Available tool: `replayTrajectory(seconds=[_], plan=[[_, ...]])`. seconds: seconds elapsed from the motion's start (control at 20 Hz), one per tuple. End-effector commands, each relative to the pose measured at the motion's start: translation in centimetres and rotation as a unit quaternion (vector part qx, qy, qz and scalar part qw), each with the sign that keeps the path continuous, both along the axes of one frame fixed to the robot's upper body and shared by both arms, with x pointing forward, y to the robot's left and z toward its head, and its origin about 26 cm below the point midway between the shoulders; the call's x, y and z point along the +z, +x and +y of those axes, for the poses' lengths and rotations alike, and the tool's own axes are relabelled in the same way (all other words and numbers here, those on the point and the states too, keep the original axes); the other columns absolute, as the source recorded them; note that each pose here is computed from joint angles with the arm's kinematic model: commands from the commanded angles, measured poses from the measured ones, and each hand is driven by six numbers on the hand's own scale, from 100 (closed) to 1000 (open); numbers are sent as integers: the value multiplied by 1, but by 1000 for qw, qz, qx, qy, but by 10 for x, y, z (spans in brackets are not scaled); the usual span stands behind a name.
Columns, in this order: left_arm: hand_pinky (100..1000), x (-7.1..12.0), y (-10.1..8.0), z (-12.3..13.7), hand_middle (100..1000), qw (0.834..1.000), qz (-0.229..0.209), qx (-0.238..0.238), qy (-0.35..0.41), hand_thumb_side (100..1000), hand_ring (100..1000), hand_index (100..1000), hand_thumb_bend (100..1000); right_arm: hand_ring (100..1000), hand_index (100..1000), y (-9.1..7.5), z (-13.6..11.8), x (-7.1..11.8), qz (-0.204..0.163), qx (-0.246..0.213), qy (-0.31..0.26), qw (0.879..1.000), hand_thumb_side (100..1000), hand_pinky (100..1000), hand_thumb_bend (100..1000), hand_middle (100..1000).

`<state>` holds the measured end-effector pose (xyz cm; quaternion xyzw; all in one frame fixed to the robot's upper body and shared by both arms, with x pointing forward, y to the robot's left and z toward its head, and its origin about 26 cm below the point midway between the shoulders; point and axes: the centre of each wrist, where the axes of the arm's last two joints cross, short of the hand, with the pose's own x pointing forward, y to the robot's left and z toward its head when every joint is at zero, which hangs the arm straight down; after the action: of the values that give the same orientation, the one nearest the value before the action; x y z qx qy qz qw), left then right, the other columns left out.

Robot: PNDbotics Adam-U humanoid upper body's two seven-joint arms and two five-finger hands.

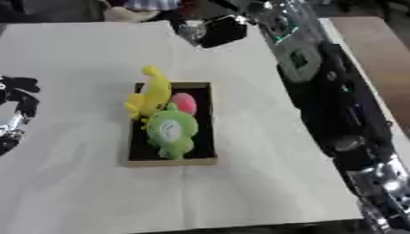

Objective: Pick up objects on the table and place them in the box.

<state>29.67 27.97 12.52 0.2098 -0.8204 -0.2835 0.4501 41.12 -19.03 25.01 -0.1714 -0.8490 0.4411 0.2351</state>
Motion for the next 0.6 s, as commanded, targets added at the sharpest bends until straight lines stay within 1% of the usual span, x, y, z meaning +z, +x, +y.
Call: replayTrajectory(seconds=[0.05,0.2,0.3,0.35,0.45,0.5,0.6], plan=[[693,5,2,0,638,999,-18,12,-25,728,602,781,196,707,902,-15,-14,2,-4,-20,141,990,591,774,100,739],[695,1,4,-3,651,998,-22,24,-56,742,621,780,176,682,894,-26,-27,-22,27,-42,230,972,626,753,100,717],[696,-3,4,-6,658,997,-23,26,-70,750,627,780,169,661,891,-31,-35,-41,58,-54,277,958,656,720,100,711],[696,-5,4,-7,661,997,-22,27,-75,753,630,781,166,660,891,-33,-38,-50,75,-59,294,951,663,718,100,711],[697,-8,4,-8,665,996,-20,29,-86,773,633,782,151,683,895,-37,-44,-68,105,-68,323,938,680,728,100,726],[697,-10,4,-9,671,995,-18,30,-90,780,639,785,144,717,907,-39,-46,-76,117,-70,333,933,690,748,100,753],[697,-14,4,-9,680,994,-16,34,-99,784,652,789,142,740,920,-43,-51,-91,139,-74,350,923,699,763,100,779]])
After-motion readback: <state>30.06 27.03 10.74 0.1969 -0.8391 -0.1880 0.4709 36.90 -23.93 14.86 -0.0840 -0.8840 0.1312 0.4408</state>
